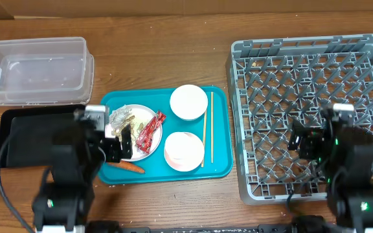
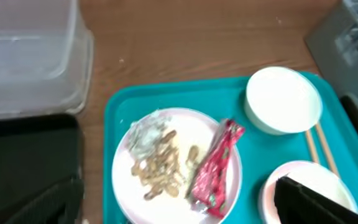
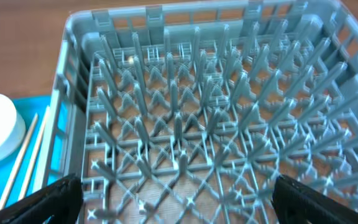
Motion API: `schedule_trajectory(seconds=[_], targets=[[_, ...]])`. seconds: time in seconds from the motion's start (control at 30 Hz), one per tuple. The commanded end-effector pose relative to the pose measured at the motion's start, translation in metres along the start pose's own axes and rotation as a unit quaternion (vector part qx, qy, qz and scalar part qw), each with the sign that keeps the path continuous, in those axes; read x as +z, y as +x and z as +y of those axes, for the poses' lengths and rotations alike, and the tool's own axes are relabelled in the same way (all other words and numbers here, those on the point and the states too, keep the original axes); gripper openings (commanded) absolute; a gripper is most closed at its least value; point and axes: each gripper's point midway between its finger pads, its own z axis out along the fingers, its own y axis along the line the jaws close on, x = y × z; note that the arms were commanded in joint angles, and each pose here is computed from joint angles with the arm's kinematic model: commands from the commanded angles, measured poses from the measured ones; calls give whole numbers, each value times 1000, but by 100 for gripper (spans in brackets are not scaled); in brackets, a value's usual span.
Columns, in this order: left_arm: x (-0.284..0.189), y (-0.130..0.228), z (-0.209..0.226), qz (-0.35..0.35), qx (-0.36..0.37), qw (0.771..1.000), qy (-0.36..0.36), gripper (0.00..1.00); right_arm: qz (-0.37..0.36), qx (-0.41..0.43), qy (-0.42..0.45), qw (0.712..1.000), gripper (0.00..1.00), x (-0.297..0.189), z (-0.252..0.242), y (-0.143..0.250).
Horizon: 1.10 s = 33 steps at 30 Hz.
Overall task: Sort waste into correct bins and load items into the dishwasher
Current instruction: 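Move left gripper over the plate and grasp the red wrapper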
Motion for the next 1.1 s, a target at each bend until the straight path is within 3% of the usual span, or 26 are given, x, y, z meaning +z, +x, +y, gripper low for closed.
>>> schedule_trajectory(seconds=[0.0,0.2,0.57,0.8,1.07], targets=[[-12,-19,-18,63,-1,997,50,100,46,-2,10,999,100,-6,-2,-17],[-17,-16,-27,144,-34,986,72,100,95,13,-30,995,100,1,14,-13],[24,-21,-22,162,-63,983,59,100,114,12,-24,993,100,0,12,-3],[79,8,-18,246,-55,967,35,100,113,10,-11,993,100,0,7,-4],[134,46,-32,314,11,949,-3,100,113,10,-11,993,100,0,7,-4]])
